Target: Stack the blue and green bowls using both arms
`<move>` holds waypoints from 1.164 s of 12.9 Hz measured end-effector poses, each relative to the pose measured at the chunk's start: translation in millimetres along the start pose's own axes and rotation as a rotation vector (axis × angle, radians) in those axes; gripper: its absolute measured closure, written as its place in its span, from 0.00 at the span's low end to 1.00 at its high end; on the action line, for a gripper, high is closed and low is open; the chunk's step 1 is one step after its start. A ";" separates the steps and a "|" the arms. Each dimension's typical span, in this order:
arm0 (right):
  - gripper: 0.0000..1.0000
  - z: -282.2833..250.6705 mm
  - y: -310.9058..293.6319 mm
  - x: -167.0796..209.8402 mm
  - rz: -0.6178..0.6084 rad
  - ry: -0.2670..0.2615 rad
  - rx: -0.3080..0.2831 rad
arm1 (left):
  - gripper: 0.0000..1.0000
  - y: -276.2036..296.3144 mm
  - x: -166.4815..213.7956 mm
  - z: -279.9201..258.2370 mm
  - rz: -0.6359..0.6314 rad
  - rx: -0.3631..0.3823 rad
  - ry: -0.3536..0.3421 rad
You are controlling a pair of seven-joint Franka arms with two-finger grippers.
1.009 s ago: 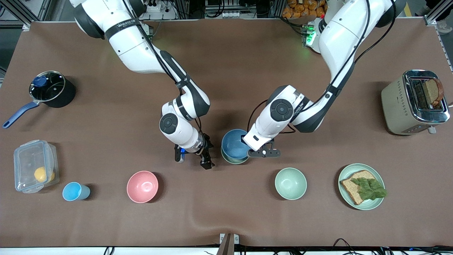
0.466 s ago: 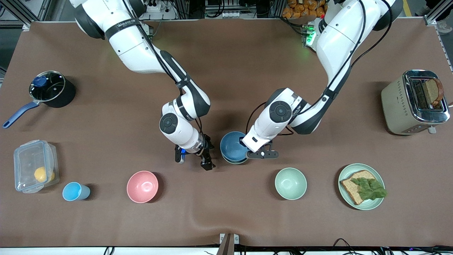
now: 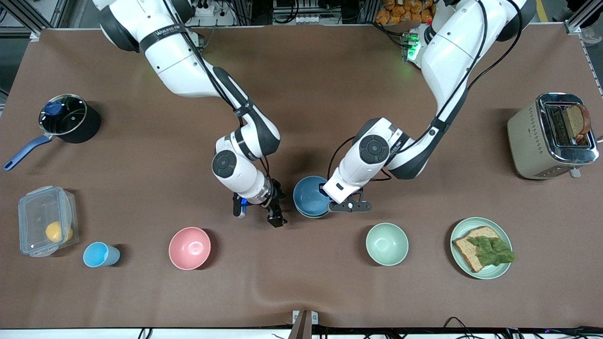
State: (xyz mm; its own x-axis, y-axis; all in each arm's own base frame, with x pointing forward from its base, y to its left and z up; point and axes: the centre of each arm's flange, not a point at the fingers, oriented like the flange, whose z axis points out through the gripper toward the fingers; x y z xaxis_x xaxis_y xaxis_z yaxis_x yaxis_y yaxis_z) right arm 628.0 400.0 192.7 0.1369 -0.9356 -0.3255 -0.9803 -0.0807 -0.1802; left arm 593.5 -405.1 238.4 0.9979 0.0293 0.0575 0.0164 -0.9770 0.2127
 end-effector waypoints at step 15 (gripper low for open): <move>0.00 -6.7 -7.4 -1.1 -0.003 -0.004 0.016 | 0.20 3.3 18.0 -17.9 -0.012 -0.029 0.045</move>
State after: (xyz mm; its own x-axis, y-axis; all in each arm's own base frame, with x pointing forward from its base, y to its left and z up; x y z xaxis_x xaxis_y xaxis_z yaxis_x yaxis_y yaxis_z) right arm 634.2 399.4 200.6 0.1404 -0.9338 -0.3290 -0.9775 -0.0779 -0.1960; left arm 610.5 -404.0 257.6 0.9938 0.0515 0.0982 0.0263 -0.9699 0.2419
